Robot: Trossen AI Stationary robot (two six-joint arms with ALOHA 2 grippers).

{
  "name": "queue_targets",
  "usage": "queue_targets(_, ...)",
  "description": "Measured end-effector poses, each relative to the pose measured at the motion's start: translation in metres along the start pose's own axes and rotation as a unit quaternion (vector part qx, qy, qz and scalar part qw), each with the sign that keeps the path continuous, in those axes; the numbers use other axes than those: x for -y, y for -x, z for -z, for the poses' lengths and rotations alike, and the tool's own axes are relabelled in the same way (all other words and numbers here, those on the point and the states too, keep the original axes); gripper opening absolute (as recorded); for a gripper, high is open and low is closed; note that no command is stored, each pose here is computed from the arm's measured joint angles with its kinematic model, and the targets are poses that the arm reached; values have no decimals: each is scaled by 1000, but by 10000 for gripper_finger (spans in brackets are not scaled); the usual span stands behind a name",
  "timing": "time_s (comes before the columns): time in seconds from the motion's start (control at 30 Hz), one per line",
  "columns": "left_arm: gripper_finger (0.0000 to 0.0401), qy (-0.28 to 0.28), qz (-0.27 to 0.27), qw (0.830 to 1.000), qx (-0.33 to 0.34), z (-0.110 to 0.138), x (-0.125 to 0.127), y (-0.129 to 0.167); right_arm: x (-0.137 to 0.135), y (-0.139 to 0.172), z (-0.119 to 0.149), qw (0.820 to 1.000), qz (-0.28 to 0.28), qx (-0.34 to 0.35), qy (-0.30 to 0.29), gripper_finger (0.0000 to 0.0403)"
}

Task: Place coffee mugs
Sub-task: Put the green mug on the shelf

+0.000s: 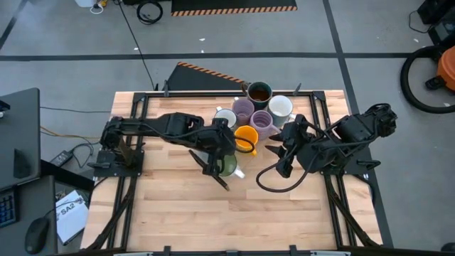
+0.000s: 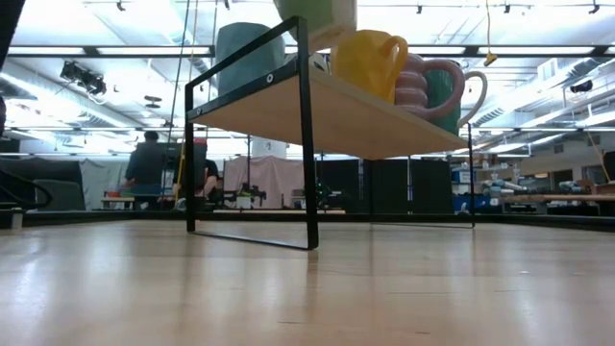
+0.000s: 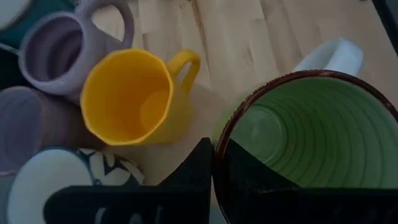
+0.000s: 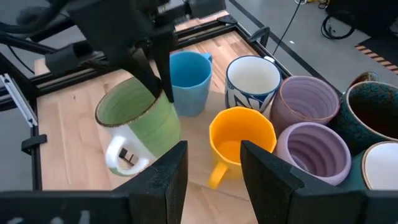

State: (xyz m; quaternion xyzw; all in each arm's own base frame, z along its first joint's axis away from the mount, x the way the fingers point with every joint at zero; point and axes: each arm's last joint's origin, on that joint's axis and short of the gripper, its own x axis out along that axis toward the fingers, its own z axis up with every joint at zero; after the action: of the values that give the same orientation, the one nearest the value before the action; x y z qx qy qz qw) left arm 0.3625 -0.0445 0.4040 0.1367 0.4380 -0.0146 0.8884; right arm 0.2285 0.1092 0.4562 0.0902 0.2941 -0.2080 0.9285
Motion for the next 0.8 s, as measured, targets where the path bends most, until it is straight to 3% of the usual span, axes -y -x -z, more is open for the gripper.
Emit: queue_targets(0.8,24,-37,39,996,-74,6,3,-41,-2,0,-3,1000,0,17,-9,153)
